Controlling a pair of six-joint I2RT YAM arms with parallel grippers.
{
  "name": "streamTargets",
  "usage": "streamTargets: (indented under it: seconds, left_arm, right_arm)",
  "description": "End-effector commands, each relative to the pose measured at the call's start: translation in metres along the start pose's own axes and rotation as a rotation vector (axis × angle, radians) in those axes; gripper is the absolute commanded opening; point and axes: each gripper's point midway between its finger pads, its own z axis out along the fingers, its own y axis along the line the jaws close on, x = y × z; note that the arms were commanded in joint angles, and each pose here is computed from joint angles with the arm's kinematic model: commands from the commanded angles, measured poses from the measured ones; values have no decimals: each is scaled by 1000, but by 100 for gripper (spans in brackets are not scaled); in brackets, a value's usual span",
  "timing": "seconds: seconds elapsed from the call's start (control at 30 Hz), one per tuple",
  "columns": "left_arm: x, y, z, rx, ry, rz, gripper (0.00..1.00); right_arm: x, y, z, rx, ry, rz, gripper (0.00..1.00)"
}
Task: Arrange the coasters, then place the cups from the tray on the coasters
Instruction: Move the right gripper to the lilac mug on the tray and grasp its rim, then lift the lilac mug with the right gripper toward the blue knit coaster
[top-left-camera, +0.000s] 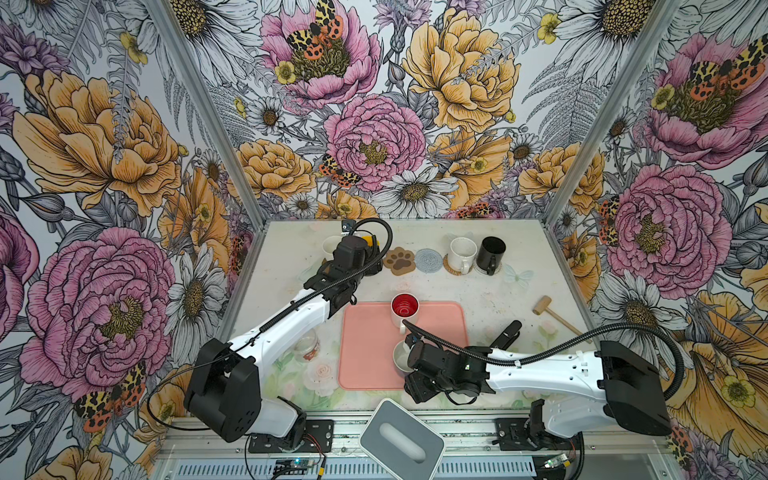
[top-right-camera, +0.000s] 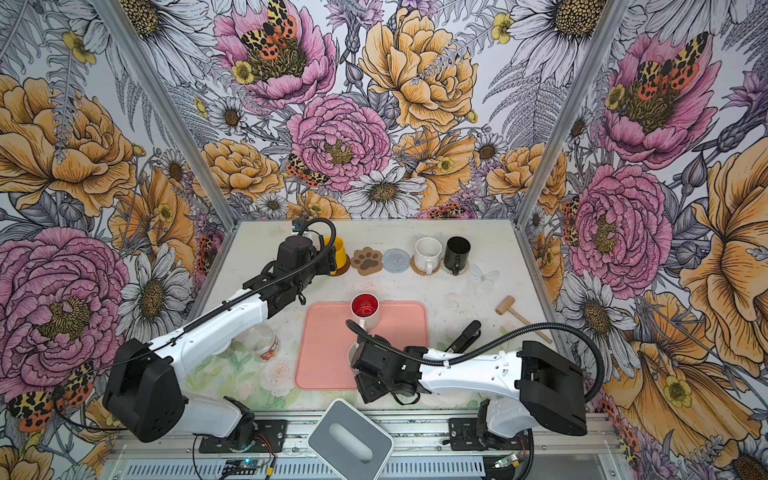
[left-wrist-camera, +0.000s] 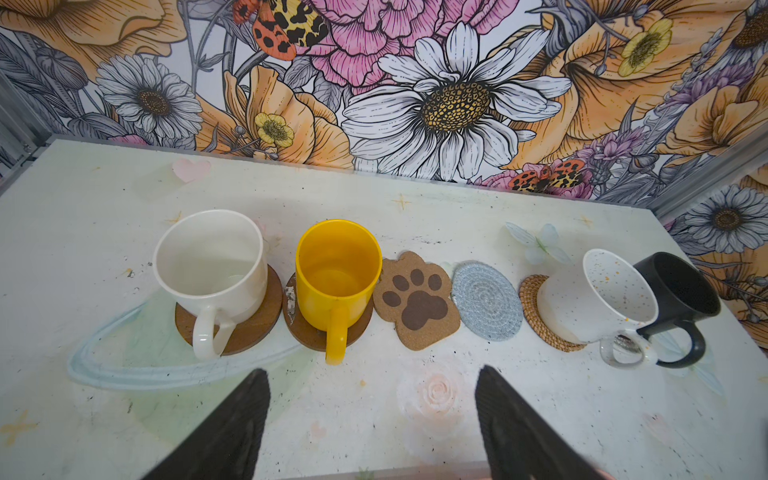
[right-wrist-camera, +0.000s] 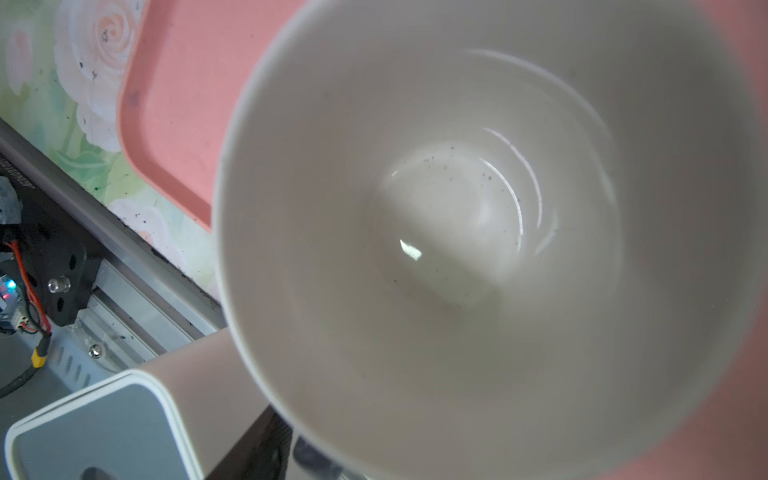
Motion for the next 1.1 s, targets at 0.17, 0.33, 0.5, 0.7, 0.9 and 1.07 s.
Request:
streamTargets:
  seconds: [0.17,0.33,0.5,0.7,0.9,1.07]
  left_arm:
    - [1,5,4,7,-7,-25,79]
    - [0,6,3,7,-10,-30,79]
    - [1,7,3,7,-10,-30,79]
    - [2,8,4,5,-7,-31,80]
    - [2,9,4,5,-7,-34,80]
    - [2,10,5,3,-6,-35,79]
  right_arm:
    - [-13,-9,2,30,-44,102,56]
    - [-19,-16,-2,44,-72,126,46]
    - [-19,-19,2,59,-68,139,40]
    - [-19,-20,7,75,-59,144,39]
    - [-21,-22,8,91,-67,148,39]
    - [-22,-23,9,99,-70,150,31]
